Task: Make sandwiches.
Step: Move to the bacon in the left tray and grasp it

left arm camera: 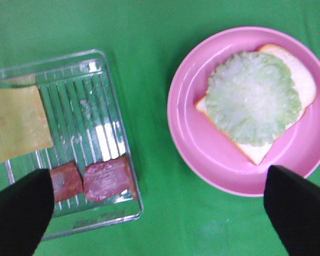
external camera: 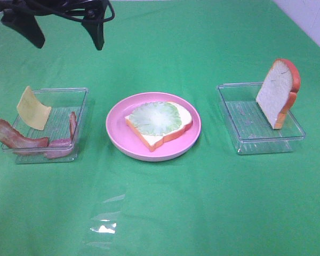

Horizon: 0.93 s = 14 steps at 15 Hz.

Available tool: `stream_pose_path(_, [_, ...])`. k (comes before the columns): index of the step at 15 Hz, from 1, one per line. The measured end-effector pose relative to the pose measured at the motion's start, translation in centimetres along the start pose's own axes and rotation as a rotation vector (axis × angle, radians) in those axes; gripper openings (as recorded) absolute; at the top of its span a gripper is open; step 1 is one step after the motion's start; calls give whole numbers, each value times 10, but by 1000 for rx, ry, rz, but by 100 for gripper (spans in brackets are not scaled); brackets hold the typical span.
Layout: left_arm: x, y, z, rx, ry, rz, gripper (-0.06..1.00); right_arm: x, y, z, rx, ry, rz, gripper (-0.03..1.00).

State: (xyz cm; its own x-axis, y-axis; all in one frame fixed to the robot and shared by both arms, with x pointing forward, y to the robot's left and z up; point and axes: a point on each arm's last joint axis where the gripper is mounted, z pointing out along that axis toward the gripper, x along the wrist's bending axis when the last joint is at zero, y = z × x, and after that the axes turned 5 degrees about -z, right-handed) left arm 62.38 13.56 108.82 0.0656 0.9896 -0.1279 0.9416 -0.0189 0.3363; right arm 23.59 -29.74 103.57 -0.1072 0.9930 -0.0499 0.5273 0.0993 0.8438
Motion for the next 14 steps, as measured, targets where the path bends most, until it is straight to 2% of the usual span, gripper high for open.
stream_pose_path(3, [20, -21, 16, 99, 49, -64, 99, 0, 0, 0, 0, 0, 0, 98])
stream_pose_path(5, [25, -31, 27, 148, 80, -109, 99, 0, 0, 0, 0, 0, 0, 98])
stream_pose_path(6, [30, -41, 38, 184, 126, -191, 99, 0, 0, 0, 0, 0, 0, 98])
stream_pose_path(7, [32, -45, 42, 199, 143, -237, 99, 0, 0, 0, 0, 0, 0, 98])
stream_pose_path(10, [33, -45, 53, 184, 155, -334, 99, 0, 0, 0, 0, 0, 0, 98])
stream_pose_path(14, [31, -40, 79, 163, 143, -341, 99, 0, 0, 0, 0, 0, 0, 98])
